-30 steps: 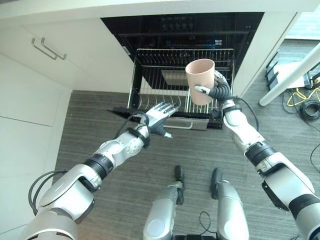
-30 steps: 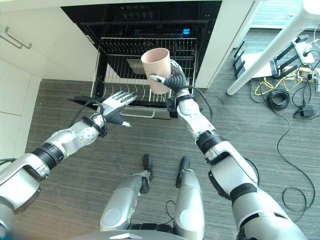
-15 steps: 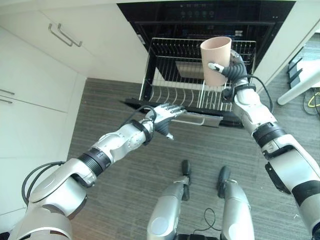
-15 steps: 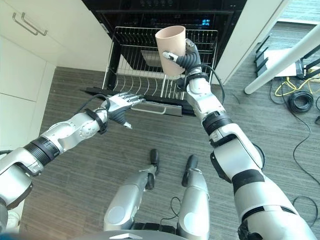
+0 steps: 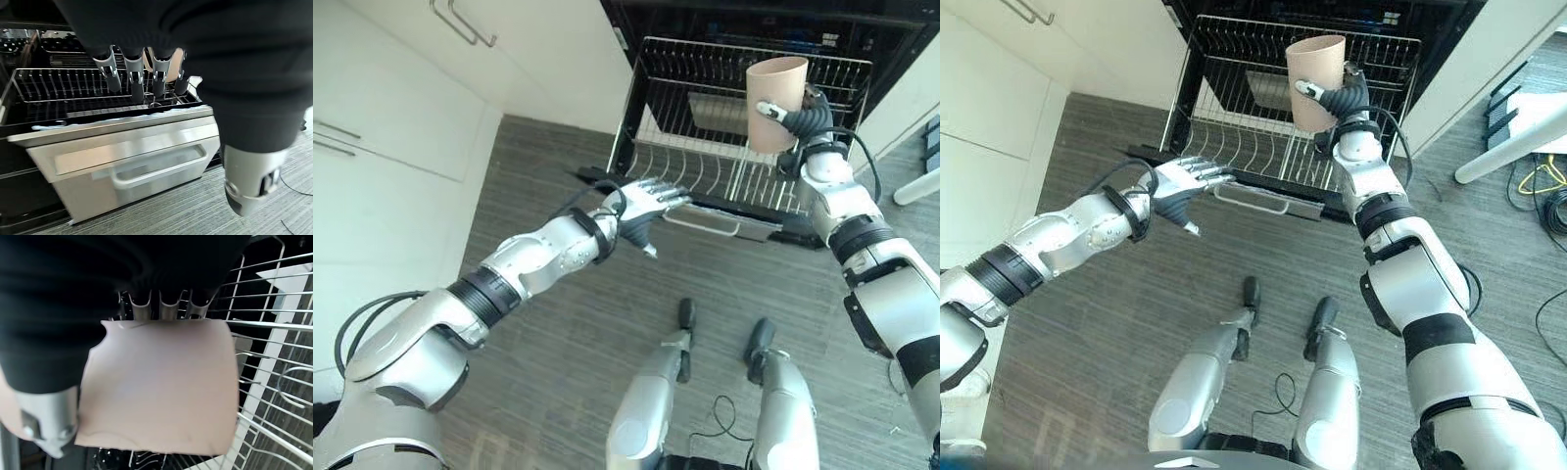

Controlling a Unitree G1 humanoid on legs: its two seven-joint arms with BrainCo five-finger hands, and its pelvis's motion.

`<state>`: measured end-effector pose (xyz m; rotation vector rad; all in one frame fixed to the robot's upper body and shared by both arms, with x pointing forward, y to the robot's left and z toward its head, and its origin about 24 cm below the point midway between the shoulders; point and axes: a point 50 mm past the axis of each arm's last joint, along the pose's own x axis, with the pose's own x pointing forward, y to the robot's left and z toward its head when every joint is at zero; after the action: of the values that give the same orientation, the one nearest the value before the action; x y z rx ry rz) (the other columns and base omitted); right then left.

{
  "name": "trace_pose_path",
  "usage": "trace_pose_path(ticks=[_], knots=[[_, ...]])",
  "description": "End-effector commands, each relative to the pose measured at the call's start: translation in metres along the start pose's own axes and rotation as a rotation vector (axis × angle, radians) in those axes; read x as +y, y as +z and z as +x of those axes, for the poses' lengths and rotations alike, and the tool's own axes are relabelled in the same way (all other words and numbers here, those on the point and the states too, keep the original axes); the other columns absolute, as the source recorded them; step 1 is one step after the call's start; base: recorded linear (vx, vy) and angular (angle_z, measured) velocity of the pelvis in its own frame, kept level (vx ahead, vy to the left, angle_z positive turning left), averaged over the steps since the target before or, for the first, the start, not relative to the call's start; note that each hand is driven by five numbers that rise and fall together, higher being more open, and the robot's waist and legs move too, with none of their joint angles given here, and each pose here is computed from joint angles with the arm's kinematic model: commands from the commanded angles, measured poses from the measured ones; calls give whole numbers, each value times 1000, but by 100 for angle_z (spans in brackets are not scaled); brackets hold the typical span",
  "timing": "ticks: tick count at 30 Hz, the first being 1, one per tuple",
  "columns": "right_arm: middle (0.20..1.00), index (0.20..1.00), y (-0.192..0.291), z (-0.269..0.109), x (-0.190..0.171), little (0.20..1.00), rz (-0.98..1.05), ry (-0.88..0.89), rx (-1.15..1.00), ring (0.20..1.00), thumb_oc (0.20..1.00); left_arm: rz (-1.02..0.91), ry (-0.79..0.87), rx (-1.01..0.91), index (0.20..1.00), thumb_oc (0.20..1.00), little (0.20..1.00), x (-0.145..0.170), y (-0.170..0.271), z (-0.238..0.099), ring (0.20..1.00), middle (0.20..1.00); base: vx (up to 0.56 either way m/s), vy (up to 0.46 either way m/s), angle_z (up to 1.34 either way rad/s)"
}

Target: Place the dishes in the dishwasher.

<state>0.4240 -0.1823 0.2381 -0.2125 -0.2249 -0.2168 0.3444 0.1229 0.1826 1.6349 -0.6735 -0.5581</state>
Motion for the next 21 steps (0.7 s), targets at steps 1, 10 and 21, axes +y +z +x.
trace_pose_path(ticks=[1,10,21], knots=[[200,200,70,11,-11,200,99,-50,-195,200,200,28,115,-60,1000,1000,1000,42,5,3,1000,1000,29,-64,14],[200,200,74,14,-21,200,147,-106,-203,200,200,80,165,-107,1000,1000,1000,62,16,4,1000,1000,12,-15,7],[200,200,59,11,-33,200,142,-231,-190,200,200,91,171,-91,1000,1000,1000,76,15,4,1000,1000,-11,-2,-1]])
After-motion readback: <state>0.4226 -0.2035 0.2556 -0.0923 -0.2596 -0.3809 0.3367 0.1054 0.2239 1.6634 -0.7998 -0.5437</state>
